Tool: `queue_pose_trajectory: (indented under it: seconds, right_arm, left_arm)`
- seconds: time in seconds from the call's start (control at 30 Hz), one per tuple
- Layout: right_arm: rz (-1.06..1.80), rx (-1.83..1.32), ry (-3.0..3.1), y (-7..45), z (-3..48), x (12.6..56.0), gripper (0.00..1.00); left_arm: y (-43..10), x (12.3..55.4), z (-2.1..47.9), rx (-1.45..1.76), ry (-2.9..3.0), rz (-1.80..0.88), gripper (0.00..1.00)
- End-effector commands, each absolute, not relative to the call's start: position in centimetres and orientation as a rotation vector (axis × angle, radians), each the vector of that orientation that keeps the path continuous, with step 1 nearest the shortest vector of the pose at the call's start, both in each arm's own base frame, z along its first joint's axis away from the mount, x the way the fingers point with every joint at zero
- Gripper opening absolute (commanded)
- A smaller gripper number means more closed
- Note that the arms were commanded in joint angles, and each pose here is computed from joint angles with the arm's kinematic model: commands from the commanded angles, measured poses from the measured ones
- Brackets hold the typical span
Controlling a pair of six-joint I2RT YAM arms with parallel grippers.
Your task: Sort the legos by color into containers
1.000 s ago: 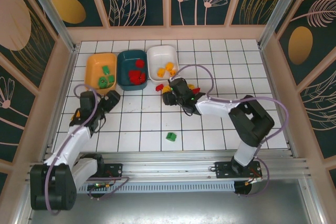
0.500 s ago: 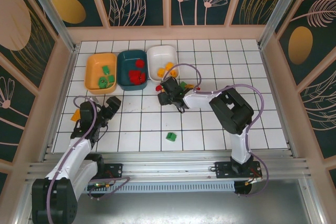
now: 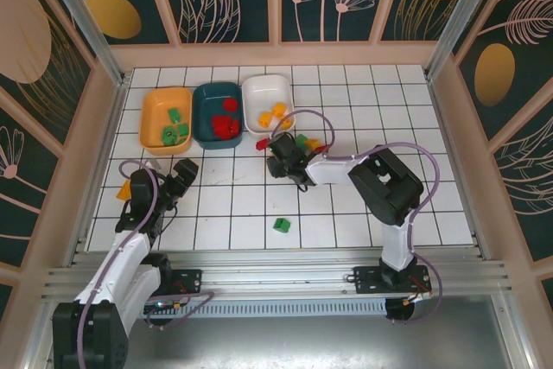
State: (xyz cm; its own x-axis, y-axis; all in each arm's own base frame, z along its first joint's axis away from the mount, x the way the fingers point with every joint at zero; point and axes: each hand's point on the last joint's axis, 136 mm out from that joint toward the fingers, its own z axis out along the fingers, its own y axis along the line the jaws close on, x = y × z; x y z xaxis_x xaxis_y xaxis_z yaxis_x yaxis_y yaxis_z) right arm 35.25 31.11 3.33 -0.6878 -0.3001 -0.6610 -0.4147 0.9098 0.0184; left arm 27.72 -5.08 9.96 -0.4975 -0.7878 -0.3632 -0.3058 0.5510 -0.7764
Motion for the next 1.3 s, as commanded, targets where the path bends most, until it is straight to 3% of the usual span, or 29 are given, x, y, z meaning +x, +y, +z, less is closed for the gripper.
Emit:
queue_pose_trajectory:
  seconds: [0.0,0.13,0.23,0.37,0.57,0.87,0.97,1.03,1.17,1.27]
  right_arm:
    - [0.282,-0.478,2.280,31.6,7.7,34.7,0.40]
    - [0.341,-0.459,2.226,31.4,11.5,34.1,0.40]
    - [0.349,-0.437,2.195,31.3,13.6,36.1,0.40]
    - [0.327,-0.419,2.206,31.7,13.4,40.7,0.40]
    - [0.298,-0.398,2.252,32.1,12.0,46.8,0.40]
    - [0.421,-0.370,2.287,32.7,11.6,49.0,0.42]
    - [0.414,-0.359,2.298,32.5,11.4,49.2,0.63]
    - [0.406,-0.345,2.273,32.0,12.5,49.1,0.70]
    - [0.422,-0.297,2.190,30.5,16.3,47.6,0.75]
    - [0.355,-0.217,2.190,27.6,16.3,45.6,0.74]
  left_arm:
    - [-5.2,27.5,9.7,-0.879,2.042,-0.861,0.99]
    - [-5.6,27.1,8.6,-0.882,2.047,-0.897,0.98]
    - [-6.4,26.7,7.8,-0.898,2.021,-0.988,0.98]
    - [-8.0,26.9,9.3,-0.865,1.932,-1.179,0.98]
    - [-8.0,26.9,9.5,-0.836,1.971,-1.139,0.99]
    - [-7.9,26.5,9.5,-0.826,1.965,-1.129,0.98]
    - [-8.0,26.6,9.4,-0.830,1.966,-1.138,0.99]
    - [-8.1,26.6,9.5,-0.821,1.967,-1.148,0.99]
    - [-8.3,26.8,9.7,-0.802,1.963,-1.154,0.98]
    - [-8.5,26.9,10.0,-0.781,1.956,-1.169,0.99]
